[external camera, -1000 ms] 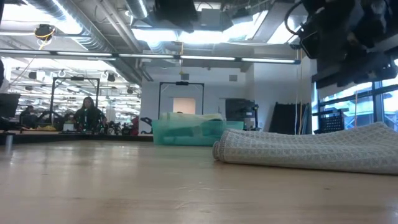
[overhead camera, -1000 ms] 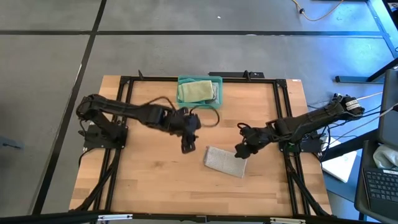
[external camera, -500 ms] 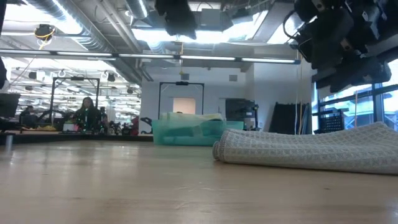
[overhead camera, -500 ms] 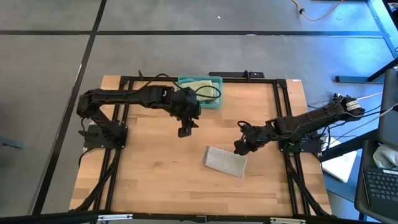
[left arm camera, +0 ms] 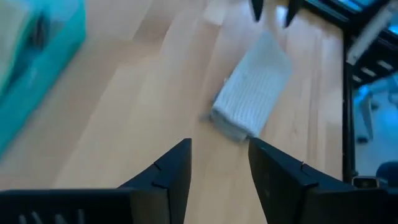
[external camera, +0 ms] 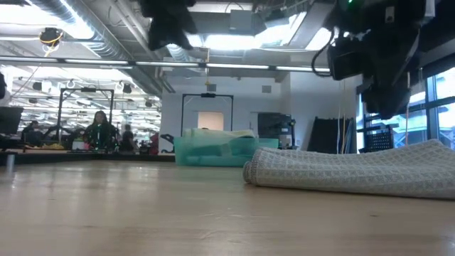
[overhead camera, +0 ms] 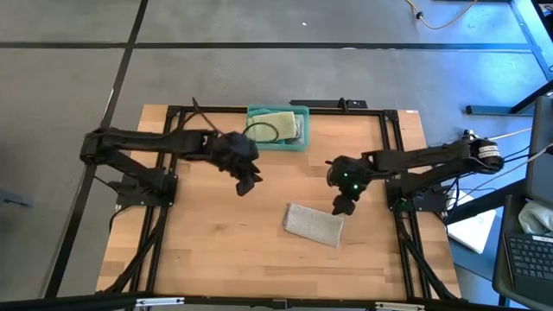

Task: Fold microfiber towels
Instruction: Put the folded gray towel into the bin

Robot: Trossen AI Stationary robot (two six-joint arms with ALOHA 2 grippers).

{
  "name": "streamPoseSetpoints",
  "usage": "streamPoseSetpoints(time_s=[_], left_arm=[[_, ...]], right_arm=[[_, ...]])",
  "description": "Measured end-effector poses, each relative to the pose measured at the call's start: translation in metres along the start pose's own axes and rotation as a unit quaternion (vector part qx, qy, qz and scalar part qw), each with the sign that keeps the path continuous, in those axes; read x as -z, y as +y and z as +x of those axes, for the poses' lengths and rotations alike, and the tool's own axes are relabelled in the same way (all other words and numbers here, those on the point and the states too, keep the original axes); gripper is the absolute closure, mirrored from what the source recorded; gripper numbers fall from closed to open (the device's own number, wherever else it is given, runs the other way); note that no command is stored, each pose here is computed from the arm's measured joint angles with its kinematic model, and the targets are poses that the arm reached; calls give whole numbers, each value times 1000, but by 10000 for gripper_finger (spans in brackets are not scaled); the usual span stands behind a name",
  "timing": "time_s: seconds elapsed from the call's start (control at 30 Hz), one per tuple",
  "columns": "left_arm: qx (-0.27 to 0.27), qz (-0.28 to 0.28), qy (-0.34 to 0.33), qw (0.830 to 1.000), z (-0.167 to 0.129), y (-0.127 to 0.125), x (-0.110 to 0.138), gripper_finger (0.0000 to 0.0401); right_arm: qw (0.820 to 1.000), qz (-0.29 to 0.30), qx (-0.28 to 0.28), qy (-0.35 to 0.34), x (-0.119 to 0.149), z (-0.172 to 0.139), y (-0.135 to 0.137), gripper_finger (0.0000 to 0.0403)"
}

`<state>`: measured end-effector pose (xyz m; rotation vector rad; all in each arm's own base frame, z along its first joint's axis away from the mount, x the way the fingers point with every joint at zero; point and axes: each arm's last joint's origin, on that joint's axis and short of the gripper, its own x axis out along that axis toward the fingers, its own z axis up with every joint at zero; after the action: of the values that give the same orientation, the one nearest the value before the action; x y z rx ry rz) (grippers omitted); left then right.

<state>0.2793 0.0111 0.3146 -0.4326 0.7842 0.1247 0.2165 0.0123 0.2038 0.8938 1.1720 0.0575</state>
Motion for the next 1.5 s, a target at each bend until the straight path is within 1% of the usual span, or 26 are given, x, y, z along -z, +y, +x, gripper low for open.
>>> streamPoseSetpoints(time_s=[0.07, 0.1, 0.2, 0.27, 0.4, 0.47, 0.57, 0.67, 0.83, 1.07, 1.27, 1.37, 1.5], left_arm=[[-16, -41, -3, 999, -3, -6, 10, 251], [-21, -61, -17, 998, -5, -10, 12, 251], [-47, -109, -35, 992, -7, -22, 22, 251], [-56, -130, -44, 989, -7, -32, 28, 251], [-58, -168, -66, 982, -8, -51, 39, 251], [-63, -178, -78, 979, -10, -60, 45, 251], [-69, -195, -94, 974, -12, -71, 53, 251], [-67, -206, -100, 971, -14, -79, 60, 251], [-59, -208, -90, 972, -16, -86, 67, 251], [-60, -207, -81, 973, -18, -88, 72, 251], [-57, -210, -78, 973, -18, -89, 72, 251], [-51, -210, -71, 974, -18, -90, 73, 251], [-43, -214, -59, 974, -17, -90, 73, 251]], right_arm=[[1000, -21, -12, 18, -5, 3, -5, 138], [999, -31, -14, 25, -7, 5, -8, 128], [998, -57, -2, 39, -12, 12, -17, 99], [996, -73, 6, 51, -15, 19, -23, 86], [992, -94, 4, 89, -19, 35, -32, 79], [990, -98, -3, 103, -21, 45, -36, 79], [987, -114, 1, 114, -24, 58, -41, 79], [987, -112, 1, 117, -27, 69, -46, 79], [988, -104, -13, 115, -31, 80, -46, 79], [989, -107, -21, 101, -29, 96, -35, 79], [989, -123, -28, 79, -30, 110, -27, 81], [989, -121, -36, 72, -33, 116, -27, 94], [988, -129, -51, 68, -35, 124, -29, 127]])
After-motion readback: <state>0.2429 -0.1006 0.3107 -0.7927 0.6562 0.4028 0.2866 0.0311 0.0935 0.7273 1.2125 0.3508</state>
